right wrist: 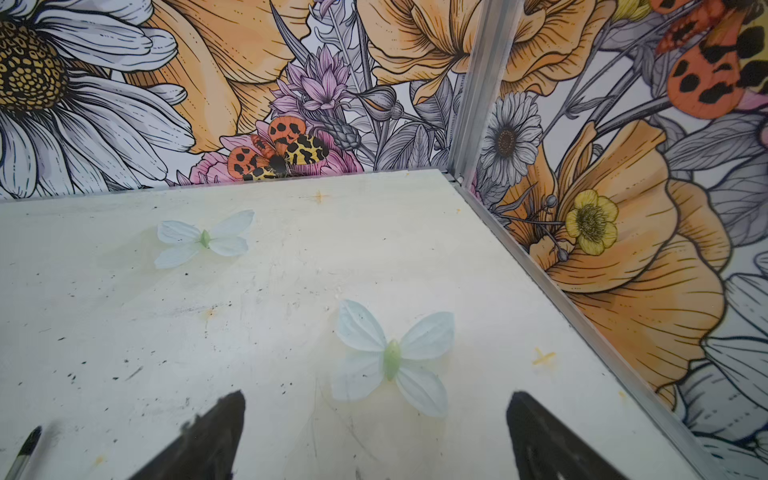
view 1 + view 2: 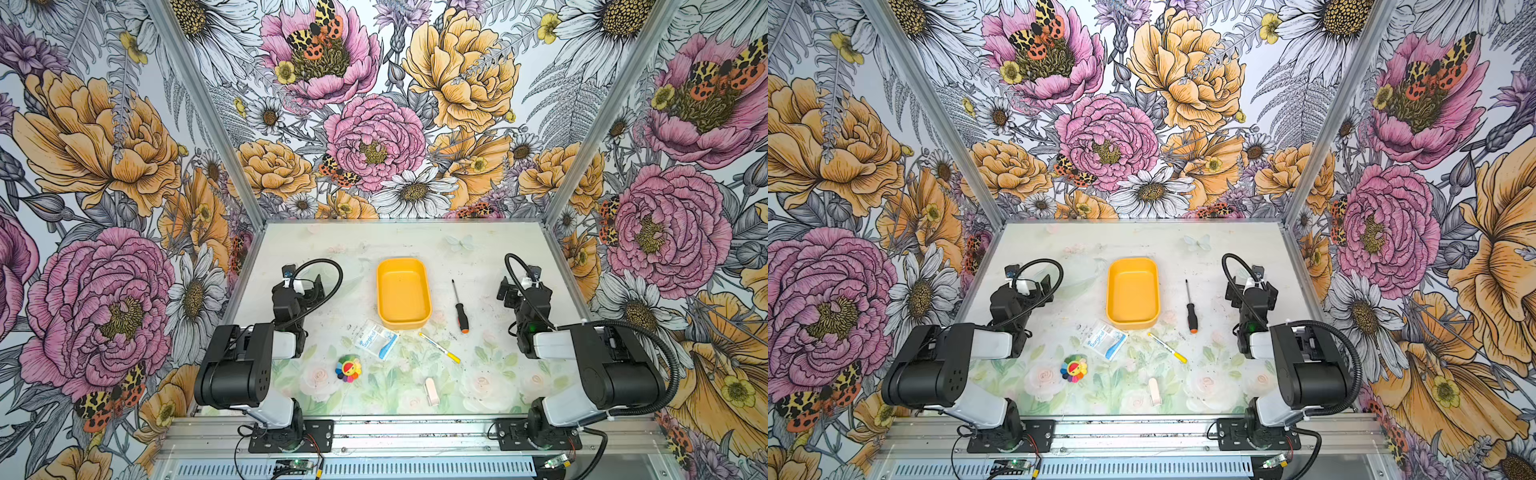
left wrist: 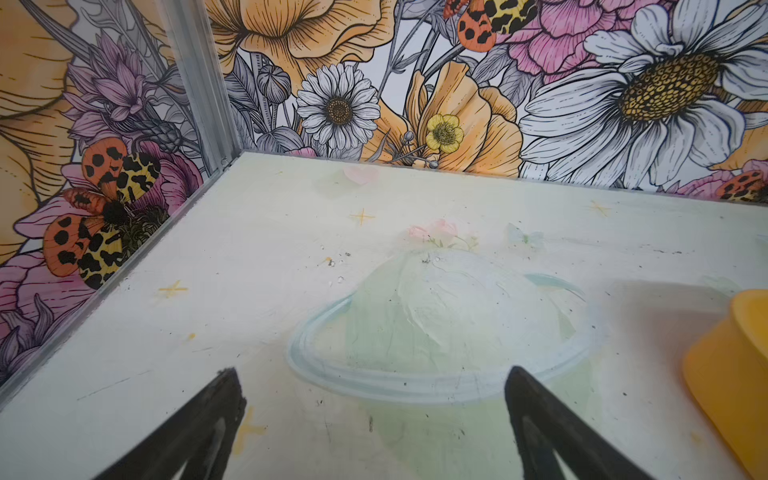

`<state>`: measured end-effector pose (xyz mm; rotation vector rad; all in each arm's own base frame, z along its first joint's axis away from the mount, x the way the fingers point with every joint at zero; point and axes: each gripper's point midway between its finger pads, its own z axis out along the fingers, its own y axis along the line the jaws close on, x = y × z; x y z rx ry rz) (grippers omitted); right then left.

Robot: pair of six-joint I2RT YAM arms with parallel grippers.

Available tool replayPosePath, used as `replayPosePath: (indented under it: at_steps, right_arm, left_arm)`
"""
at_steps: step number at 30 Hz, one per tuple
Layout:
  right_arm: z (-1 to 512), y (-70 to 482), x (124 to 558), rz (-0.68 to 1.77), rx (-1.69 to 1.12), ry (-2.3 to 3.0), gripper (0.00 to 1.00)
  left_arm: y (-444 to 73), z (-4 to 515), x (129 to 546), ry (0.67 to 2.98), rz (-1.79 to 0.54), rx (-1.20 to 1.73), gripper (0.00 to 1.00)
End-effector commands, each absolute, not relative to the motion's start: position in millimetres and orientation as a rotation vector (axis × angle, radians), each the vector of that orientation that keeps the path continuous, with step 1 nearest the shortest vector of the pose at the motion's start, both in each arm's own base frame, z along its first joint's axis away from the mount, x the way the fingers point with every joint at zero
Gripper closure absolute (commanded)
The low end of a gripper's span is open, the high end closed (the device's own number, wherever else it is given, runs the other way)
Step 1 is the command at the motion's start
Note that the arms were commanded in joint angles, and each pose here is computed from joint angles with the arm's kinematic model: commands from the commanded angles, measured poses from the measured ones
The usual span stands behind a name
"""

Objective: Put the screwdriver in the bin

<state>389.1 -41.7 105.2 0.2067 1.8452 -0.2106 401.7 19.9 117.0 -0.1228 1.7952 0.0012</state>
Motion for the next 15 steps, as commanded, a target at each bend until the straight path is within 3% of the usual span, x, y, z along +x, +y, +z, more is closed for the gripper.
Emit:
replayPosePath:
  at_steps: [1, 12, 15]
  right_arm:
    - [114.3, -42.8, 395.3, -0.212, 0.211, 1.818, 0.01]
    - [115.0, -42.8, 395.7, -0.211, 0.211, 1.817, 0.01]
    - [114.2, -43.3, 394.8, -0.213, 0.213, 1.819, 0.05]
  left_arm:
    - [15.6, 129.3, 406.8, 1.756, -0.009, -0.090, 0.01]
    - [16.0, 129.0, 406.8, 1.757, -0.009, -0.091, 0.01]
    - [16.0, 129.2, 406.8, 1.756, -0.008, -0.092, 0.01]
